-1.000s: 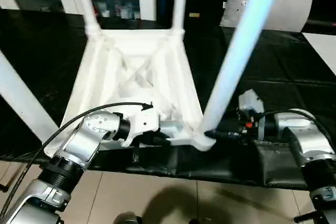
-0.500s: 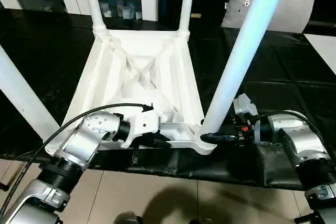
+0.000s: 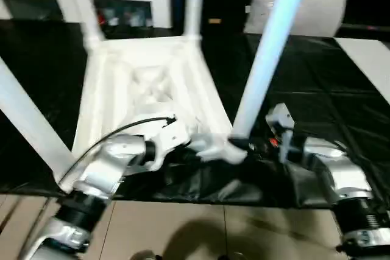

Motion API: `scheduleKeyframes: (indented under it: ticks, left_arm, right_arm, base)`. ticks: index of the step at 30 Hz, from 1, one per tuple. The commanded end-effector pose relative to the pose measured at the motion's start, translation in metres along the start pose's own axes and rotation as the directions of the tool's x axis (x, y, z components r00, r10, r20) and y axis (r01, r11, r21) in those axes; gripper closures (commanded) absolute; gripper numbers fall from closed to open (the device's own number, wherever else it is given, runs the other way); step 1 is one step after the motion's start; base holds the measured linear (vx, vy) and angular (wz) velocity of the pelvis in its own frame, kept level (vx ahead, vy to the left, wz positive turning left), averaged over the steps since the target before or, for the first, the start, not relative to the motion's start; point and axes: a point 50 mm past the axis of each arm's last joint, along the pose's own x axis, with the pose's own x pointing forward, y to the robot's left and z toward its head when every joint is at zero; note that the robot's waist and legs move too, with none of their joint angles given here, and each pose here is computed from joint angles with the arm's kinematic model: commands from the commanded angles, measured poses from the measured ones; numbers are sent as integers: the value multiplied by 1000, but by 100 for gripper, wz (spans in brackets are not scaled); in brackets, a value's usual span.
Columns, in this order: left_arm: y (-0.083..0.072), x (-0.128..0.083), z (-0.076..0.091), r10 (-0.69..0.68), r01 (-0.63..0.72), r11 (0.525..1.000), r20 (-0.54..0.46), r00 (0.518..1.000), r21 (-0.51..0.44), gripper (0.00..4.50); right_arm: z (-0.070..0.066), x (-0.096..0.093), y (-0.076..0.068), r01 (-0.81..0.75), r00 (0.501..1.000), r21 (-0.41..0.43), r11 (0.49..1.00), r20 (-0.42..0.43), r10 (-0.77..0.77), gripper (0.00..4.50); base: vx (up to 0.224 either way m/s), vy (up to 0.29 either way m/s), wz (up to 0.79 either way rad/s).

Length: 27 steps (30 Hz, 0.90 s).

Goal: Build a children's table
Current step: Rotate leg to tighten

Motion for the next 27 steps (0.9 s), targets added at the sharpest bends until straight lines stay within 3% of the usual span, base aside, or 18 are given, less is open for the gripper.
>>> scheduleKeyframes:
  ticks: [1, 3, 7, 8, 12, 13, 17, 19, 21, 27]
  left_arm:
    - [-11, 27, 28, 13, -13, 1000, 103, 995, 1, 450]
    - [-7, 42, 36, 105, -105, 994, 75, 992, 2, 450]
    - [-7, 49, 40, 154, -155, 988, 59, 986, 19, 450]
    - [-8, 52, 42, 173, -174, 985, 60, 983, 16, 450]
    - [-9, 49, 38, 176, -177, 984, 45, 983, 28, 450]
    - [-7, 47, 36, 180, -181, 983, 41, 983, 30, 450]
    - [-3, 43, 31, 188, -190, 981, 36, 981, 35, 450]
    - [2, 39, 28, 187, -189, 981, 36, 982, 53, 450]
    - [6, 31, 22, 166, -168, 982, 30, 986, 89, 450]
    - [8, 21, 16, 91, -95, 989, 42, 995, 113, 450]
  right_arm:
    - [-7, 31, 26, -50, 998, 41, 998, -42, 52, 259]
    - [-6, 45, 24, 130, 990, 94, 987, -65, -125, 259]
    - [-6, 52, 22, 235, 971, 104, 967, -77, -227, 259]
    - [-4, 53, 22, 261, 964, 93, 961, -71, -255, 204]
    - [-2, 51, 21, 248, 968, 63, 967, -42, -246, 184]
    - [-2, 49, 19, 248, 969, 61, 967, -28, -247, 155]
    - [-1, 42, 16, 248, 969, 49, 967, -7, -248, 136]
    - [1, 34, 12, 209, 978, 21, 978, 23, -209, 105]
    - [4, 18, 4, 131, 991, -28, 991, 44, -129, 100]
    - [7, -8, -9, 1, 1000, -105, 994, -8, -2, 52]
  base:
    - [0, 0, 0]
    - [0, 0, 0]
    - [0, 0, 0]
    - [0, 0, 0]
    - [0, 0, 0]
    - [0, 0, 0]
    - [0, 0, 0]
    - [0, 0, 0]
    - [0, 0, 0]
    - [0, 0, 0]
